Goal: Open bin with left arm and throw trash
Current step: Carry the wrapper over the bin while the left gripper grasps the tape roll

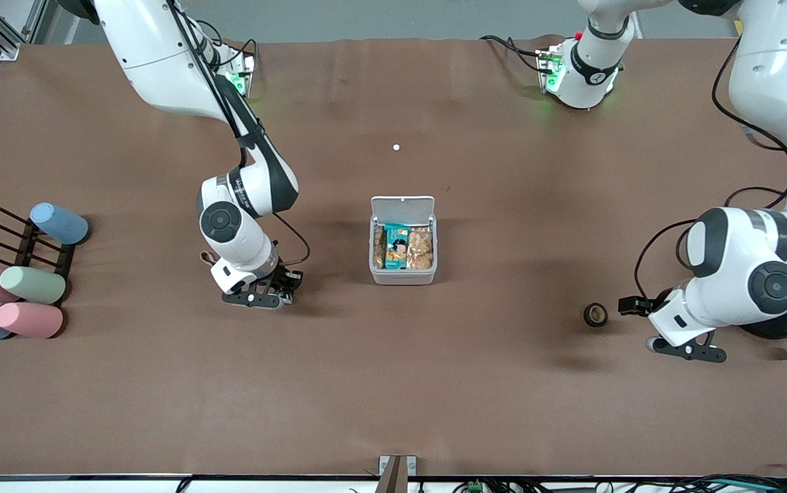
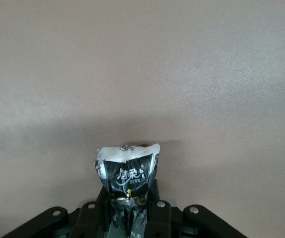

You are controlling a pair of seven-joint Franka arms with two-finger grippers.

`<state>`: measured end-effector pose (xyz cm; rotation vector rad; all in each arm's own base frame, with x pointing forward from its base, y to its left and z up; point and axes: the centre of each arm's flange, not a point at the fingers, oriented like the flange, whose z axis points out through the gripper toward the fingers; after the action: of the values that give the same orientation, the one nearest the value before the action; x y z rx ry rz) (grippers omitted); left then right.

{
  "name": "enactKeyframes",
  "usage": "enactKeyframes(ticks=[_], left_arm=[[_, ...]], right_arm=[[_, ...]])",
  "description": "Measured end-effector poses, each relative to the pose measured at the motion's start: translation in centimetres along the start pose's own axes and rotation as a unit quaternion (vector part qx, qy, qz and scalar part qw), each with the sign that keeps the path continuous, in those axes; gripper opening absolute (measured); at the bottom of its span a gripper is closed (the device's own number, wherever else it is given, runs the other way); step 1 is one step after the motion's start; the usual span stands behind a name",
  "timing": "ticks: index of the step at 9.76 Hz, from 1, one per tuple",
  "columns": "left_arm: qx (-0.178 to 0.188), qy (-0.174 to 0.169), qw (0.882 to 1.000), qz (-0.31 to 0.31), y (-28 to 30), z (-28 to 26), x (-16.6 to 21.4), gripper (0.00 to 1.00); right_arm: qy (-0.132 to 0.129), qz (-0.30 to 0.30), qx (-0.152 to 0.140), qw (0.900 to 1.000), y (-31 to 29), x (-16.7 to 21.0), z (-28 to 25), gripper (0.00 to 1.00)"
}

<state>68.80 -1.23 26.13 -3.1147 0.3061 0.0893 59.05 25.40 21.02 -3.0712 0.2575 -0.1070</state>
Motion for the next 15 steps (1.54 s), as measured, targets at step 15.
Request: enactKeyframes(ticks=[15], left_arm=[[-0.022,0.021,0.999,-0.023,3.6,8.1,0.2,1.0]], right_arm=[[-0.022,0.001,0.018,1.0,-23.2,-12.6,-9.7,0.31]])
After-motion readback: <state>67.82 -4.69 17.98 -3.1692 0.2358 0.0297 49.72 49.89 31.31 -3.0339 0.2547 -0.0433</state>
